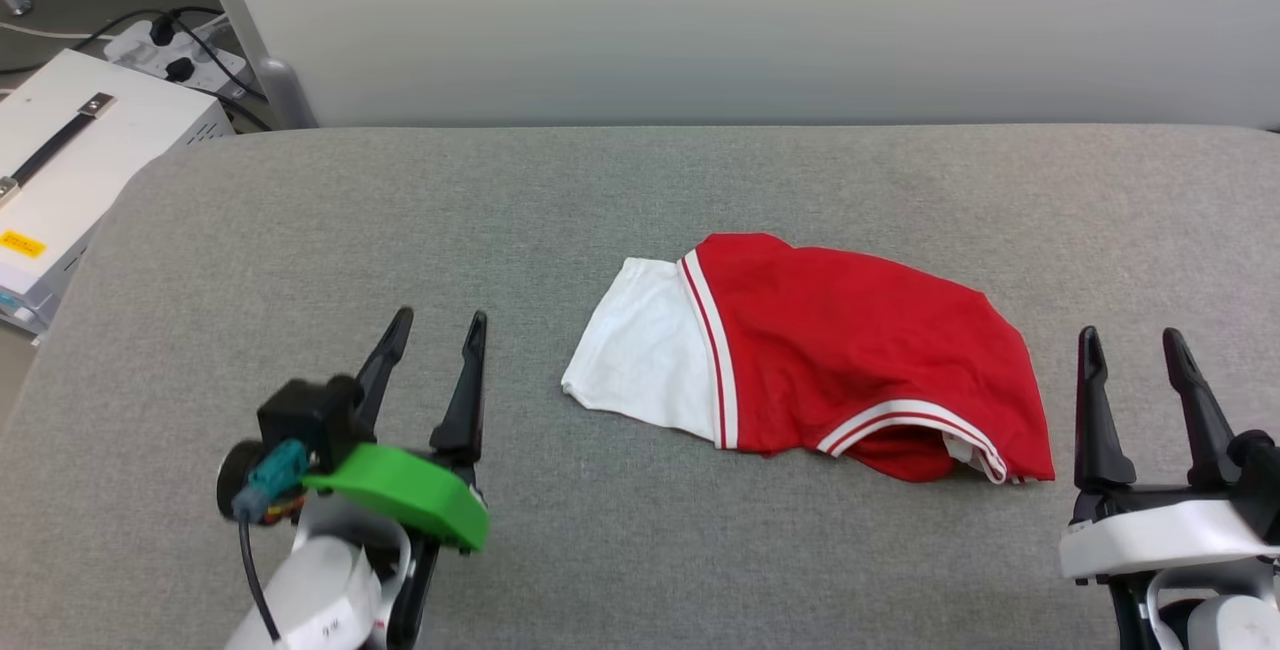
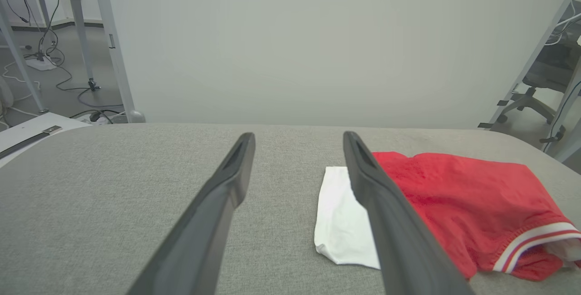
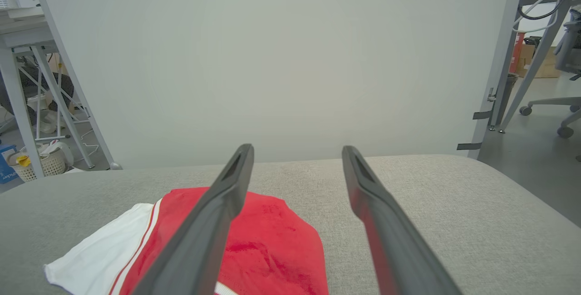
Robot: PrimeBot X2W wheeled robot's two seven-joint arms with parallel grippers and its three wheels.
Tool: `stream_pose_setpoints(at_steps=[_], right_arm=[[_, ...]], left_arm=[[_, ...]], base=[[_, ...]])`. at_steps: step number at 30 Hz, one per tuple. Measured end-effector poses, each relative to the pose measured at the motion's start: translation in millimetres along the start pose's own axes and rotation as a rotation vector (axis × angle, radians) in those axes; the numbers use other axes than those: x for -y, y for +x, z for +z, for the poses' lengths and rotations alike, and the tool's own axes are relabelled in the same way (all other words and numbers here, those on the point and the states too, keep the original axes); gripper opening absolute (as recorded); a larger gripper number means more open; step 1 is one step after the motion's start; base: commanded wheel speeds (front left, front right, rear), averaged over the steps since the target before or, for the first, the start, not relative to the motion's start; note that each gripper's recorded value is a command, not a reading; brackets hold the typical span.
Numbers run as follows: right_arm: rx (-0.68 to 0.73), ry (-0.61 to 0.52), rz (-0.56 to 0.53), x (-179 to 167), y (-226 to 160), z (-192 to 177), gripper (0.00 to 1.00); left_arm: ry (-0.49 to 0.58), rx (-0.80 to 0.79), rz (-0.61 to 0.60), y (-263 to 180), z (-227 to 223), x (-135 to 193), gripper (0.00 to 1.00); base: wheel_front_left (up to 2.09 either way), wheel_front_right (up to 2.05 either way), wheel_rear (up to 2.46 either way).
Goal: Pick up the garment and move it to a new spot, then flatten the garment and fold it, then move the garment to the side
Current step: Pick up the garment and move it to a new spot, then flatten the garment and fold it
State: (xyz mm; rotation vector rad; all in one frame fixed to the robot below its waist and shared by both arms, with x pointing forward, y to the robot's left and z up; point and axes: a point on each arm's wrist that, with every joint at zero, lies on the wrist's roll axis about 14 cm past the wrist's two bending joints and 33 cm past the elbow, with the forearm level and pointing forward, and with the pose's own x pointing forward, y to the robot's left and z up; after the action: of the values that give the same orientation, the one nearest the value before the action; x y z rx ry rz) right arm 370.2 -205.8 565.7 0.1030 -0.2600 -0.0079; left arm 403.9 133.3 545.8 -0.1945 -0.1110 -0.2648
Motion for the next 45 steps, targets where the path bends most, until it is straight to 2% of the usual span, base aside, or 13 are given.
stream_pose_setpoints(at_steps=[6,10,13,23,29,31,33,37,45], right_arm=[[-0.009,0.001,0.010,-3.6,-4.8,-2.0,1.00],[-0.018,0.001,0.006,-2.3,-7.7,-4.0,1.00],[-0.018,0.002,-0.001,0.0,-8.7,-4.1,1.00],[-0.010,-0.002,-0.011,3.5,-11.2,-0.7,1.00],[-0.017,-0.006,-0.022,6.9,-12.1,-2.7,1.00],[-0.024,-0.008,-0.025,8.1,-12.1,-5.1,1.00],[-0.040,-0.011,-0.031,10.1,-11.5,-10.4,1.00],[-0.067,-0.013,-0.031,10.2,-9.7,-20.0,1.00],[-0.112,-0.017,-0.059,19.6,-3.0,-37.3,1.00]], left_arm=[[-0.042,0.012,0.060,-24.3,-6.7,1.0,1.00],[-0.057,-0.007,0.043,-31.0,-18.8,16.7,1.00],[-0.077,0.000,0.050,-29.8,-19.8,20.0,1.00],[-0.048,-0.004,0.019,-27.3,-22.3,23.3,1.00],[-0.043,-0.062,-0.025,-17.6,-36.5,32.1,1.00],[-0.023,-0.146,-0.074,-3.6,-44.2,41.1,1.00],[-0.004,-0.326,-0.136,12.9,-61.5,52.0,1.00],[0.015,-0.579,-0.203,21.7,-87.8,62.7,1.00],[0.176,-0.831,-0.128,42.3,-128.2,23.9,1.00]], base=[[0.00,0.00,0.00],[0.00,0.00,0.00],[0.00,0.00,0.00],[0.00,0.00,0.00],[0.00,0.00,0.00],[0.00,0.00,0.00],[0.00,0.00,0.00],[0.00,0.00,0.00],[0.00,0.00,0.00]])
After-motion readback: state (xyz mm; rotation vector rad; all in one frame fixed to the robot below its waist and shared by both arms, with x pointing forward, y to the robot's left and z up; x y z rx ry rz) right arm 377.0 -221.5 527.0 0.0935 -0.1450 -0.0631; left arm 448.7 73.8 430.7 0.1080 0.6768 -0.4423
